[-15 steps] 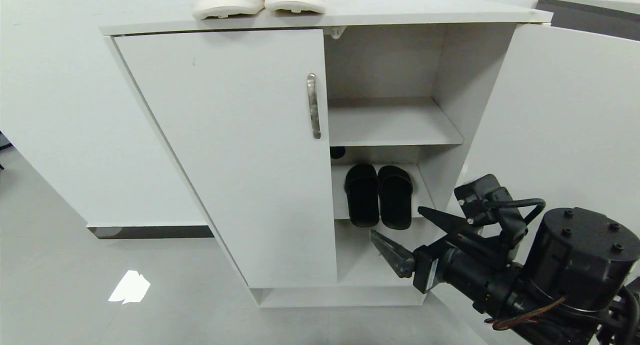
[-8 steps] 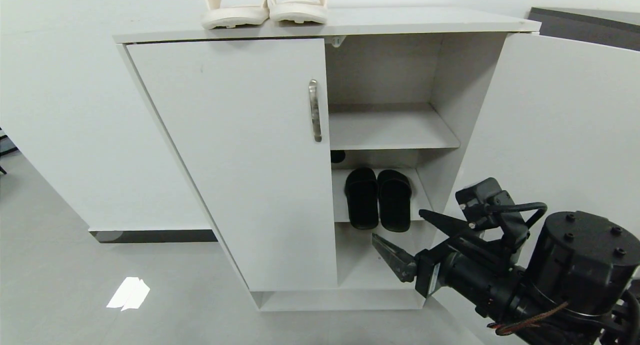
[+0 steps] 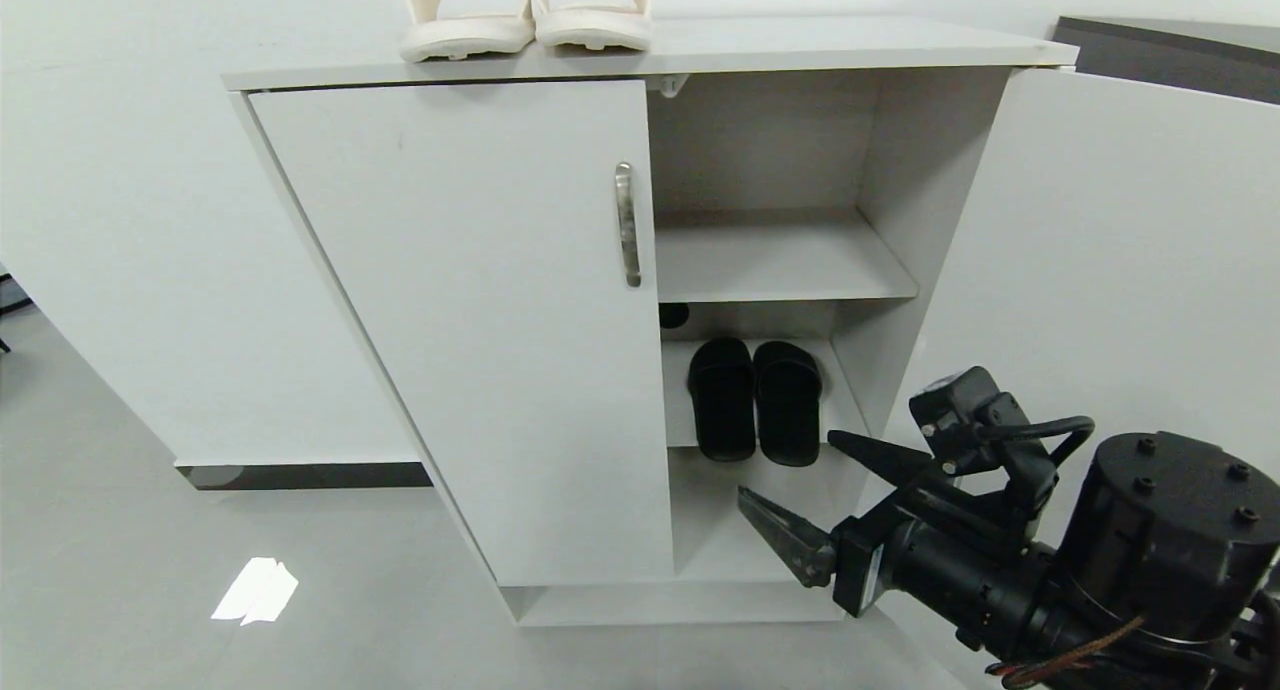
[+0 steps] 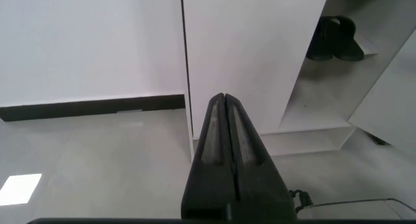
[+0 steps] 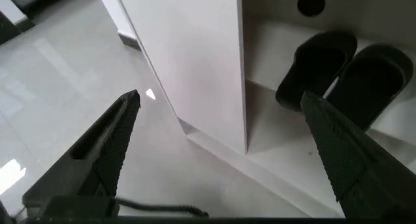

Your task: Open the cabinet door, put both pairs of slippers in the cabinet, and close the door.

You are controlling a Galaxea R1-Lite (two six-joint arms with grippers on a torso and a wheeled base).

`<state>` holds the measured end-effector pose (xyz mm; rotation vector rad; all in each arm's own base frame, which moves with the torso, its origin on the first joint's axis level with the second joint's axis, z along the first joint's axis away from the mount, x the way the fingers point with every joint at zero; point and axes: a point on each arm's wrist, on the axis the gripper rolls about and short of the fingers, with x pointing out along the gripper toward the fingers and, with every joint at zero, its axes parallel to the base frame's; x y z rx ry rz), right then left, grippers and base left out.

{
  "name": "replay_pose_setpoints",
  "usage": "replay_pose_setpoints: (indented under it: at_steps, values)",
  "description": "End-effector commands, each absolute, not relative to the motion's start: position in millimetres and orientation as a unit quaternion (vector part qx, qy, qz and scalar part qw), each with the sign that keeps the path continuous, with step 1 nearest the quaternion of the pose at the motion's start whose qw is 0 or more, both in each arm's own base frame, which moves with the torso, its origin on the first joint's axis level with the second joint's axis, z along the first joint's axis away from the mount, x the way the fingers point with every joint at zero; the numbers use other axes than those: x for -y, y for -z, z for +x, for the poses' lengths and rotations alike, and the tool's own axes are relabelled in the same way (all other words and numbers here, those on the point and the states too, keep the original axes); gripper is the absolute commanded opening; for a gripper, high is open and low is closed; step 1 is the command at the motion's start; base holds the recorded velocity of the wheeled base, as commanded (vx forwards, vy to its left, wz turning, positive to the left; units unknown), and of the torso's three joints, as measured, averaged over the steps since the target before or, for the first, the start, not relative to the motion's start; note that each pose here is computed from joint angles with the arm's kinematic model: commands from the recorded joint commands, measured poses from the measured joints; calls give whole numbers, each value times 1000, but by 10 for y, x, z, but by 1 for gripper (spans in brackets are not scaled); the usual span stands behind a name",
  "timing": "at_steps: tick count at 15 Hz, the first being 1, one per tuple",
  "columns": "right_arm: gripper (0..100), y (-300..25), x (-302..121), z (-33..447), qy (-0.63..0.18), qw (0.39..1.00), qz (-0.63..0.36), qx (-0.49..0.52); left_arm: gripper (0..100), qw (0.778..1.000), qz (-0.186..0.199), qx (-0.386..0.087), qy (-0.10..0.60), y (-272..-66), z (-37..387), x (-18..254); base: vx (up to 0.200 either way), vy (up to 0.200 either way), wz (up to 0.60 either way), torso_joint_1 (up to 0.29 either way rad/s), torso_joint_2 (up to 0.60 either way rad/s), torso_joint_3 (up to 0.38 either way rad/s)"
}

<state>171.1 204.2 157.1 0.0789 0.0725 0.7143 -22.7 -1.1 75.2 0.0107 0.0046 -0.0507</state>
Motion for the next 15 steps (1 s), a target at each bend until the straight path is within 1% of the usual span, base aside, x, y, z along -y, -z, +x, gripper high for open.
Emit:
replay_pose_setpoints:
  at_steps: [1, 9, 14, 15]
  values:
    - [100, -1544, -2032, 1702, -349, 936, 37, -38, 0, 1000, 5, -3, 25, -752, -226, 11, 0, 200, 0, 7, 2, 2]
    - [100, -1424, -1950, 1668, -377, 924, 20, -58, 0, 1000, 5, -3, 25, -752, -226, 11, 0, 200, 0, 4, -1, 1]
    - [100, -1409, -1947, 1665, -378, 924, 19, -61, 0, 1000, 5, -3, 25, -752, -226, 11, 0, 200, 0, 2, 3, 1]
    - [100, -1409, -1947, 1665, -378, 924, 19, -61, 0, 1000, 5, -3, 25, -752, -226, 11, 0, 0, 0, 0, 0, 0]
